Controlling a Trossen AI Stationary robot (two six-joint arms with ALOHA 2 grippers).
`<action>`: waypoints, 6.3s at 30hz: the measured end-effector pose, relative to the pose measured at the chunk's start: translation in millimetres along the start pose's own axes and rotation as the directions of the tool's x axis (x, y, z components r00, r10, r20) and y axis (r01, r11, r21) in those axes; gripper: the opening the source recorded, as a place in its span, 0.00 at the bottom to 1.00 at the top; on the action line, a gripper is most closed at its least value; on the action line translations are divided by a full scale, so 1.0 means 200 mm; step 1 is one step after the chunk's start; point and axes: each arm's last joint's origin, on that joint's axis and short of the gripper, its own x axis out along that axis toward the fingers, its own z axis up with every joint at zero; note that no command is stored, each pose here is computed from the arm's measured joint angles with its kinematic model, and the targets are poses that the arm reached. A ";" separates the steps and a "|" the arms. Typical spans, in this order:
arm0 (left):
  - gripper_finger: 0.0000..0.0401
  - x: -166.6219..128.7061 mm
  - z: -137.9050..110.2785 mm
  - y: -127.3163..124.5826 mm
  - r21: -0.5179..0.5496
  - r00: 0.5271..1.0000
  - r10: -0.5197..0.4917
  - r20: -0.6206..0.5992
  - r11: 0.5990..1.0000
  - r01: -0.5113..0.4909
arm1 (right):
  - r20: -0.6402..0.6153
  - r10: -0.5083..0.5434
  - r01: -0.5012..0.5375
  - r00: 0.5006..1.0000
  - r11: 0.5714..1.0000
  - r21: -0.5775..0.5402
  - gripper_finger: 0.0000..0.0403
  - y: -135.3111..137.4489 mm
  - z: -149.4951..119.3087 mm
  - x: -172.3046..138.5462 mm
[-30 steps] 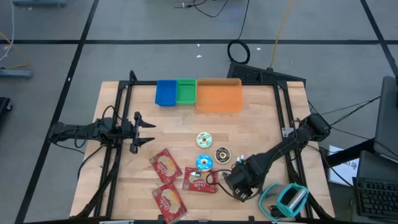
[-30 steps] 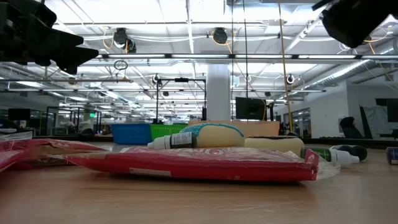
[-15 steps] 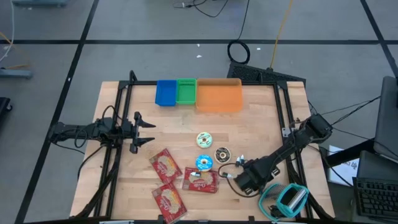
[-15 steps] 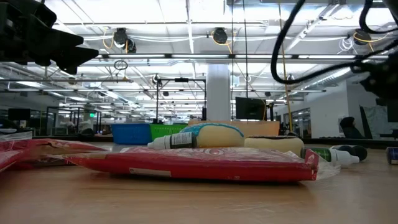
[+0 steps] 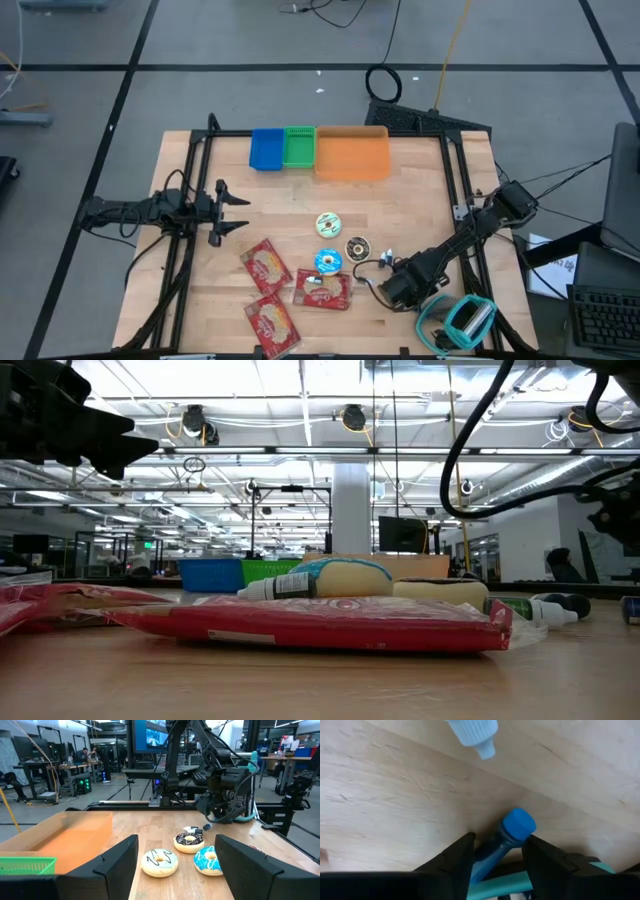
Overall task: Pick & Place Food Item
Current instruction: Put the blue food coloring bottle into the blue bin
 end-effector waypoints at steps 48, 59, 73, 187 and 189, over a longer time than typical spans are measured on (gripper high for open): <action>0.66 0.00 0.00 0.00 0.000 1.000 0.000 0.000 1.000 0.000 | 0.520 0.845 0.193 0.126 0.493 -0.848 0.11 0.03 0.03 -0.68; 0.66 0.00 0.04 0.00 0.030 0.997 0.002 0.077 1.000 -0.004 | 0.466 0.854 0.210 -0.233 0.512 -0.833 0.11 -0.16 0.40 -0.61; 0.66 -0.01 0.08 0.02 -0.408 0.982 0.096 0.164 0.913 -0.021 | 0.456 0.844 0.173 -0.283 0.512 -0.841 0.11 -0.27 0.64 -0.73; 0.18 0.65 0.13 0.60 -0.003 0.627 0.672 -0.394 0.681 -0.732 | 0.618 0.783 0.243 -0.065 0.613 -0.752 0.63 -0.31 0.76 -0.82; 0.17 0.62 0.12 0.64 -0.026 0.569 0.712 -0.412 0.615 -0.788 | 0.618 0.782 0.243 -0.079 0.616 -0.749 0.63 -0.34 0.75 -0.81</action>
